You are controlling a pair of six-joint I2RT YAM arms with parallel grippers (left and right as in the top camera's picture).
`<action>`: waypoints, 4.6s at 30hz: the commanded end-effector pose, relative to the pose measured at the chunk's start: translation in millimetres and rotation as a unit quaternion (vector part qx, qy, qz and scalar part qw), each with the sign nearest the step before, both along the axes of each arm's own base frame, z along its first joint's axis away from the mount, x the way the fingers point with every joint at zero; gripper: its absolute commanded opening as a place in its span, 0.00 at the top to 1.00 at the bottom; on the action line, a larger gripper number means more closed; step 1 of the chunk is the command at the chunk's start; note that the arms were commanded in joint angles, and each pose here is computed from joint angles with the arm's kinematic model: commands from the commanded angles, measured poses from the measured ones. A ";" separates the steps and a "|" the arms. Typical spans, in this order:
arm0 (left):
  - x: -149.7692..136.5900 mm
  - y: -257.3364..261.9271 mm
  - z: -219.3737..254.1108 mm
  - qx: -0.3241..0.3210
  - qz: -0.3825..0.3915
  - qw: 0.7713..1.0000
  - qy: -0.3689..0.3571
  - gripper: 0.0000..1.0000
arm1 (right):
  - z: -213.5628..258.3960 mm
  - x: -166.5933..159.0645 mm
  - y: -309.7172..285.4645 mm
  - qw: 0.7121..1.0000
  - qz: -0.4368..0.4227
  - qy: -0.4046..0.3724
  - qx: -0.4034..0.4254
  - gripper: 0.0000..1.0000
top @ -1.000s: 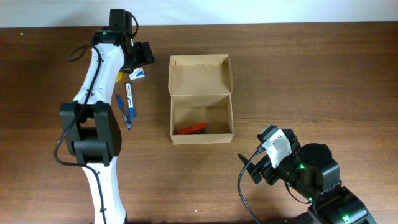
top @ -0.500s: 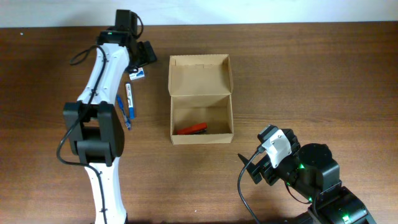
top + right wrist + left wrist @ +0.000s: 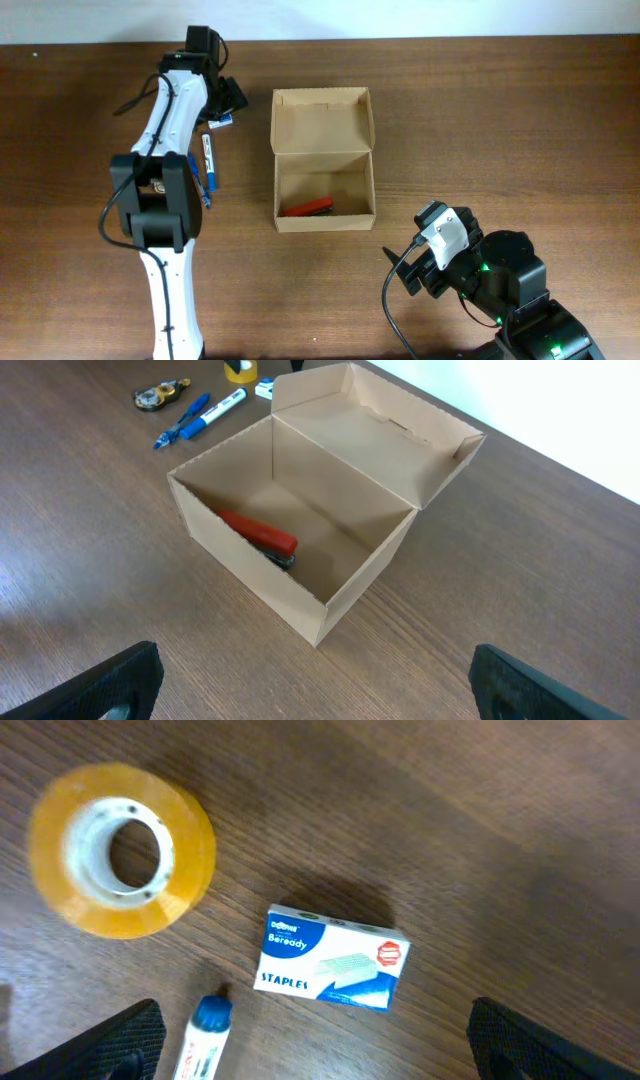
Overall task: Pack container
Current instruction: 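Lower the left gripper onto the blue-and-white staples box, then close the left gripper on the staples box and lift it, then carry the staples box over the cardboard box with the left gripper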
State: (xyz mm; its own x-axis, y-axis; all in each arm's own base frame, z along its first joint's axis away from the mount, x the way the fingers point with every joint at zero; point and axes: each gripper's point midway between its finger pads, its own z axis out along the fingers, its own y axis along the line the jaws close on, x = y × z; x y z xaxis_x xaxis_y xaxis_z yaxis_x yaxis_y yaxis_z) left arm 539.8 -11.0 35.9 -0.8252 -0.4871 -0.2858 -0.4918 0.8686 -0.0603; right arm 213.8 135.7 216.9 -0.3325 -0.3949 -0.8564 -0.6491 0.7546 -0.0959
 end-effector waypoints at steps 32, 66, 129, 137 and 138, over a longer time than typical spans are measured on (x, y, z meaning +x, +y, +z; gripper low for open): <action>18.1 2.0 -24.4 0.022 -0.024 0.999 -0.013 0.25 | -1.7 0.0 0.6 1.000 0.001 -0.001 -0.004 0.01; 13.1 3.3 -31.1 0.035 -0.068 0.997 0.002 0.38 | -1.7 0.0 0.6 1.000 0.001 -0.001 -0.004 0.01; -68.9 -186.6 192.5 0.042 -0.338 0.938 -0.068 0.89 | -1.7 0.0 0.6 1.000 0.001 -0.001 -0.004 0.01; -78.2 -207.7 192.5 0.040 -0.359 0.930 -0.070 0.89 | -1.7 0.0 0.6 1.000 0.001 -0.001 -0.004 0.01; -78.3 -207.7 192.5 0.040 -0.358 0.930 -0.069 0.89 | -1.7 0.0 0.6 1.000 0.001 -0.001 -0.004 0.01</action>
